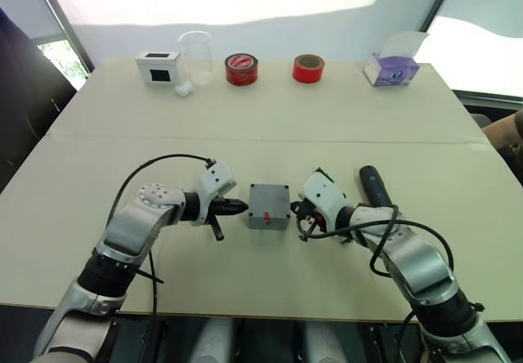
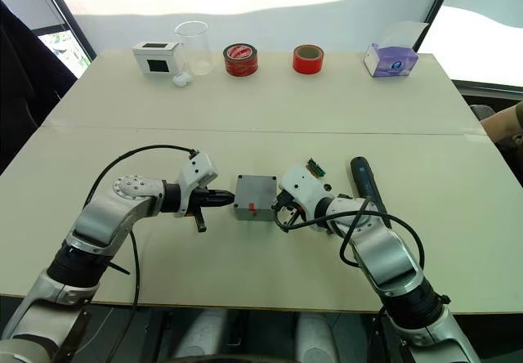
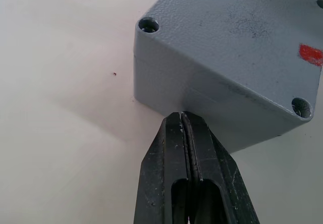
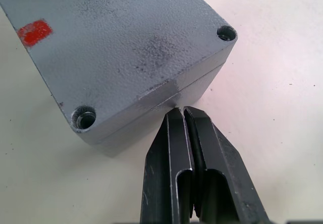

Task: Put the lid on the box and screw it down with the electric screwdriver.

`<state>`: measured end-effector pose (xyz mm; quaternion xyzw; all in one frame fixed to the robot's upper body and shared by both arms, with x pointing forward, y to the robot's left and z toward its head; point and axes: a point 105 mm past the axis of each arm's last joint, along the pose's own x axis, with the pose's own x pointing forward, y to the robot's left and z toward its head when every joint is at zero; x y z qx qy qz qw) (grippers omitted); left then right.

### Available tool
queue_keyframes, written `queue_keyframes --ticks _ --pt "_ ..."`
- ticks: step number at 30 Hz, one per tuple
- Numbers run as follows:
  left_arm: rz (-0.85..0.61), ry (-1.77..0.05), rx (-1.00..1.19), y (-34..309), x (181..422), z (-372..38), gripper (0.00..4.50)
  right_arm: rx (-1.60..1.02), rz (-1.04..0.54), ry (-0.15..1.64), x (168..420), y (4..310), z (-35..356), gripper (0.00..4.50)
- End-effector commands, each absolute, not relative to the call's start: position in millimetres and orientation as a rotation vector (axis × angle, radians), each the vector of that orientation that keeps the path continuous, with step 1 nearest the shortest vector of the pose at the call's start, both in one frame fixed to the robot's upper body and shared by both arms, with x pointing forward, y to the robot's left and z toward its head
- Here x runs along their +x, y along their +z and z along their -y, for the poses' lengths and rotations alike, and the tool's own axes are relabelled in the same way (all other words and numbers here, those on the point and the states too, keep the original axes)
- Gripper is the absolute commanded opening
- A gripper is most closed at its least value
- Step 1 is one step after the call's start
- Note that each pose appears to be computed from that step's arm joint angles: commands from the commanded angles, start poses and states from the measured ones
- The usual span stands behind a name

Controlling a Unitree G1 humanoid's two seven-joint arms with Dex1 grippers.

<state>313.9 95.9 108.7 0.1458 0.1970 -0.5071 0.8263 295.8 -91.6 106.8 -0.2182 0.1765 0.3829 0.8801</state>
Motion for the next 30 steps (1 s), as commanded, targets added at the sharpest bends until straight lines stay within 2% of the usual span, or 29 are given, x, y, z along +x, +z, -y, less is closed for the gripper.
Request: queue_keyframes --ticks 1,6,8,11,14,17,18,19,23,27,30 --pt "-0.34 -1.05 0.323 121 322 -95 0.0 -0.437 -0.298 0.839 289 122 82 0.04" --pt "-0.286 -0.962 0.341 131 335 -105 0.0 -0.415 -0.293 0.819 285 128 86 0.04" --pt "-0.216 -0.891 0.359 146 341 -120 0.0 -0.457 -0.279 0.824 278 146 98 0.04" --pt "-0.147 -0.957 0.408 163 337 -133 0.0 -0.379 -0.251 0.799 276 180 114 0.04" --pt "-0.143 -1.024 0.299 189 333 -131 0.0 -0.349 -0.287 0.713 276 190 140 0.04" --pt "-0.104 -1.141 0.322 208 314 -117 0.0 -0.3 -0.376 0.674 262 179 163 0.04" --pt "-0.115 -1.208 0.349 208 302 -112 0.0 -0.272 -0.408 0.654 256 172 172 0.27" --pt "-0.133 -1.268 0.371 205 291 -107 0.0 -0.258 -0.438 0.627 251 166 181 0.27" --pt "-0.2 -1.417 0.444 192 261 -98 0.0 -0.256 -0.495 0.618 236 151 192 1.77" --pt "-0.219 -1.457 0.48 186 254 -94 0.0 -0.206 -0.495 0.638 228 142 187 3.43" --pt "-0.225 -1.47 0.487 183 252 -91 0.0 -0.203 -0.511 0.602 228 131 187 4.47"
